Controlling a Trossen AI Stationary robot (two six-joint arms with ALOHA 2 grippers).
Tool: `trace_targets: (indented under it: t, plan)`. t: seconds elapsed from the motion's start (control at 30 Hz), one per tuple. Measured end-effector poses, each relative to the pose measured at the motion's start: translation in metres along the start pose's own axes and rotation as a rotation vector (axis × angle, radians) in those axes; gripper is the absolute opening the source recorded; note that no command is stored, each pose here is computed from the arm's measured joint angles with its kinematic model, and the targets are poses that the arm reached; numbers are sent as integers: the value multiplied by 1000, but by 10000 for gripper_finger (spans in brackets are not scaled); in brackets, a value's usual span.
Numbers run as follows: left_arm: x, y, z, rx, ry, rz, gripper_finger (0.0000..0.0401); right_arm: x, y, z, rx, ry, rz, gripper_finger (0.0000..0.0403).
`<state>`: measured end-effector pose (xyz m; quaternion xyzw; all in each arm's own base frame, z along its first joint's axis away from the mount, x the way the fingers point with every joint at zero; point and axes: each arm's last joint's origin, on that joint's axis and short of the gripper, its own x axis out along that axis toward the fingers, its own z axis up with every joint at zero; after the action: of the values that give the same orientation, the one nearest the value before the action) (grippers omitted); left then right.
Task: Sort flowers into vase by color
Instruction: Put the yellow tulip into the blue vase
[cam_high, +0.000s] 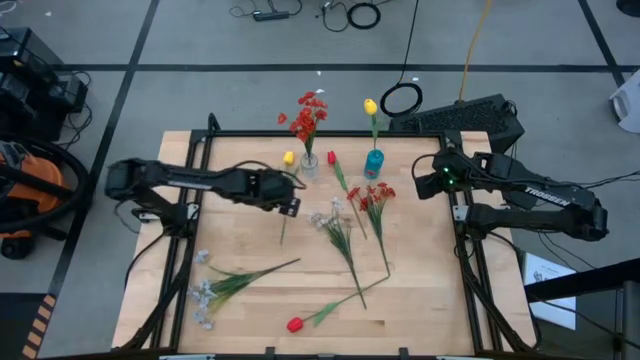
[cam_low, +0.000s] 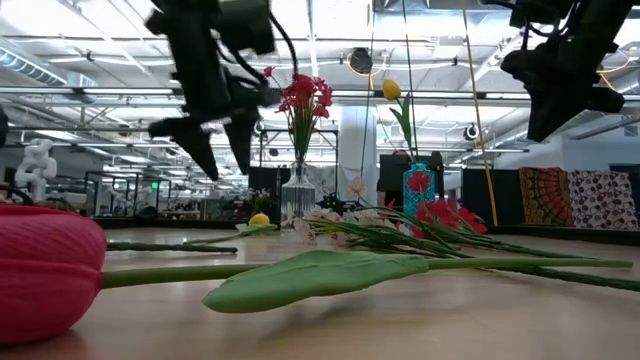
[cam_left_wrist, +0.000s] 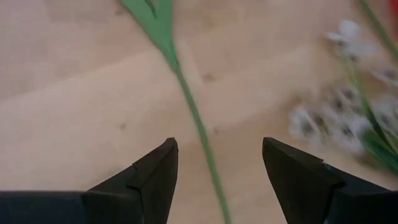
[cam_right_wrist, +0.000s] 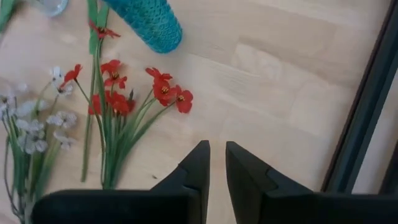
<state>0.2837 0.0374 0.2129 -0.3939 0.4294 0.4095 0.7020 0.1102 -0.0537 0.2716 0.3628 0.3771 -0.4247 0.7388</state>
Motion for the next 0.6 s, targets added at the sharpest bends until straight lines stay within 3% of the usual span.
trace_targets:
  t: [0.13,0.6]
  plan:
    - [25,-5,15,-34,32,103,239,0,0,0,-56,0,0,43]
    - [94,-3,27,-109,93,205,238,0,-1,0,-205,-15,-23,43]
